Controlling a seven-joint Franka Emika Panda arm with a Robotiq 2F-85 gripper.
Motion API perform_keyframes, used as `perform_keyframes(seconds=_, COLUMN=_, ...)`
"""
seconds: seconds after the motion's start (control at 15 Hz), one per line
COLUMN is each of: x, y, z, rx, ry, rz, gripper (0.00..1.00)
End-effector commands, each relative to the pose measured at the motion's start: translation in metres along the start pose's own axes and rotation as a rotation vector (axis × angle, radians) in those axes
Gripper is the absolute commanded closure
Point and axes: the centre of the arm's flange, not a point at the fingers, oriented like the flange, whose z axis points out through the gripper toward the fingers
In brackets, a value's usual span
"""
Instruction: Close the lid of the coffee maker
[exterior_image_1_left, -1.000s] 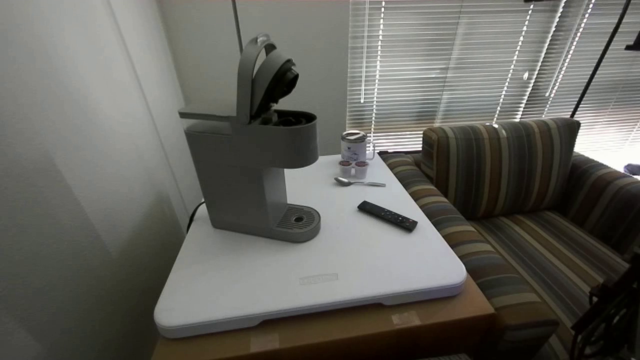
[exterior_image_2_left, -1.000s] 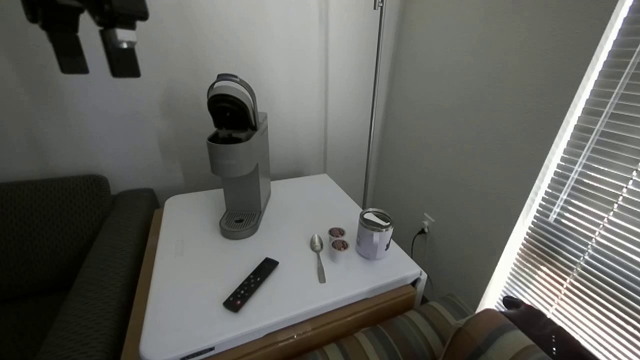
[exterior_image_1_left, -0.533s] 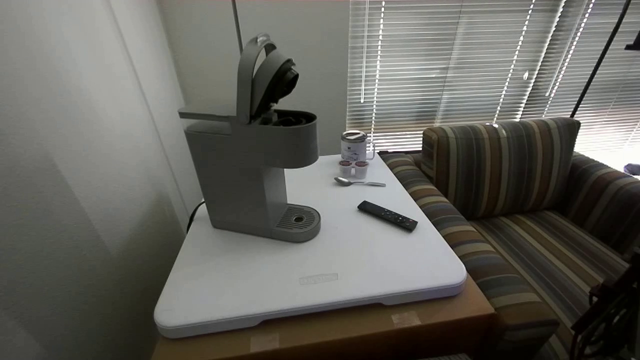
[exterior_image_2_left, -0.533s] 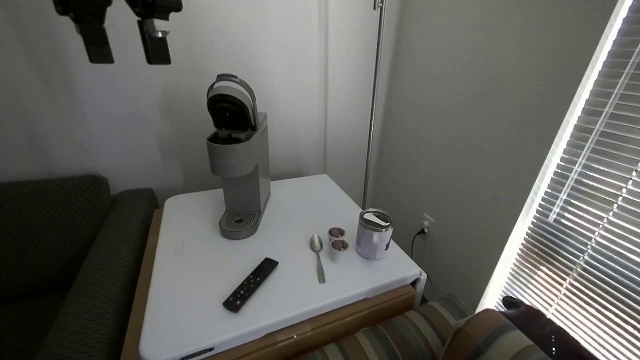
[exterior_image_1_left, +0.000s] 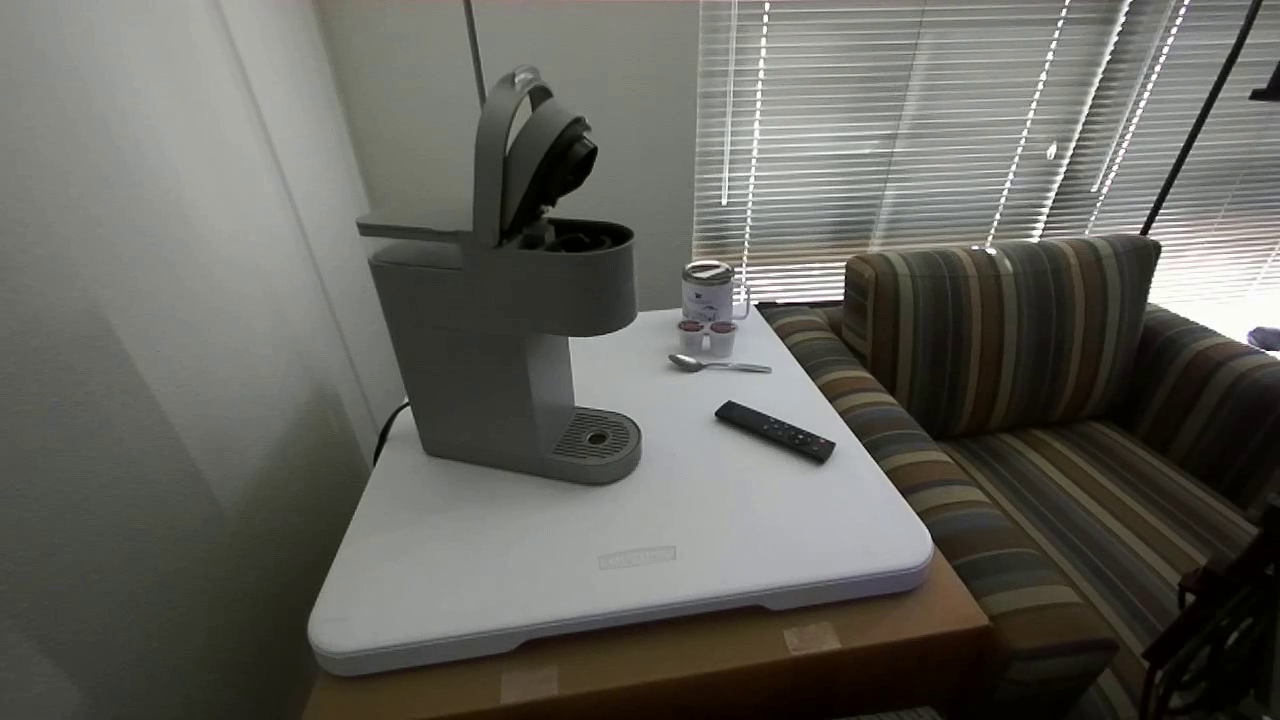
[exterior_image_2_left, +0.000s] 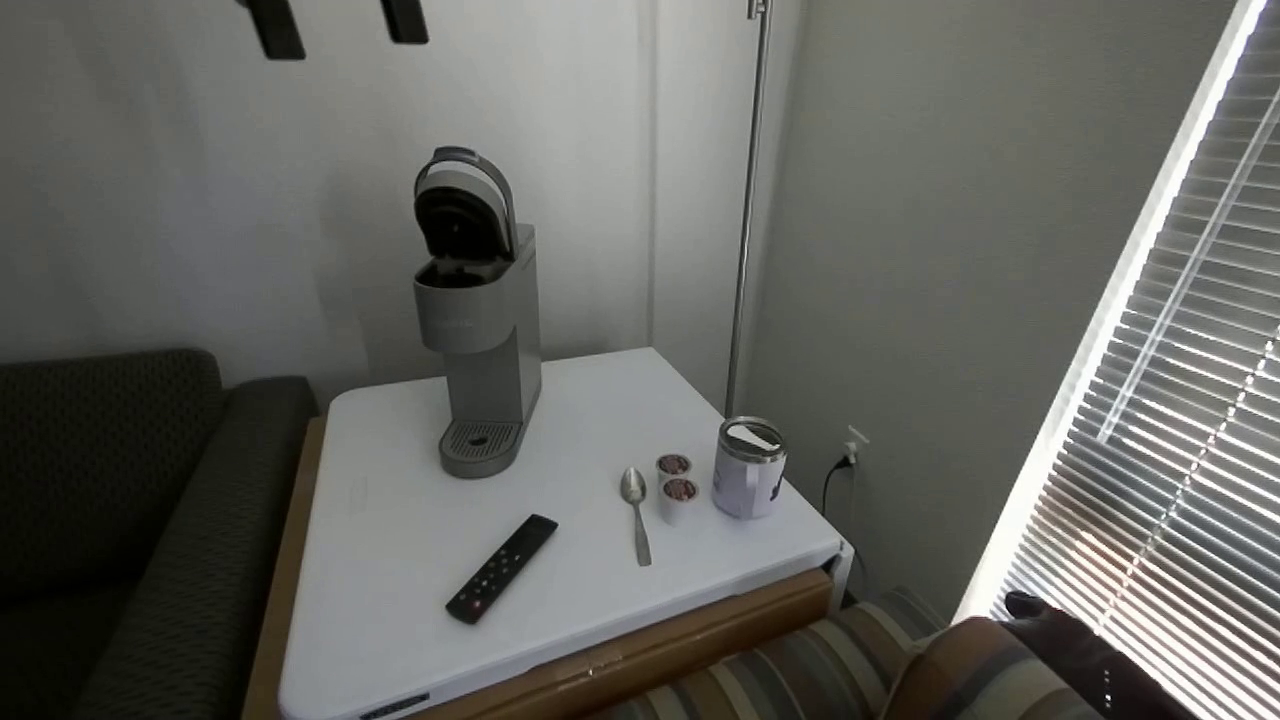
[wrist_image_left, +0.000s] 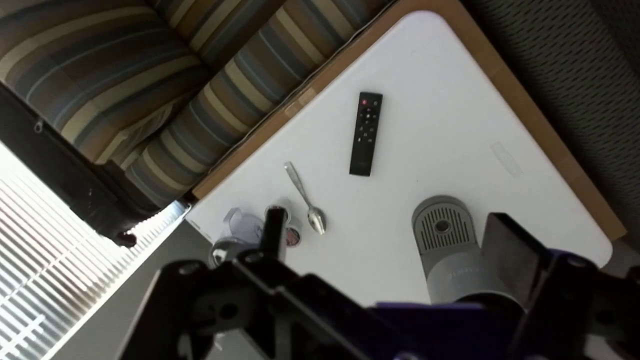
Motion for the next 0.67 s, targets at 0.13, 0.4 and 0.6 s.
perform_keyframes(seconds=0.13, x=0.096, y=0.008, z=-0.035, rx=-0.035, ry=0.084, rz=-0.207, gripper=0.0)
perform_keyframes(seconds=0.4, x=0.148, y=-0.022, z=-0.041, rx=-0.029, ry=0.147, rz=-0.356, gripper=0.0)
perform_keyframes(seconds=0.6, x=0.131, y=-0.035, z=-0.034, rx=-0.033, ry=0.141, rz=-0.339, gripper=0.0)
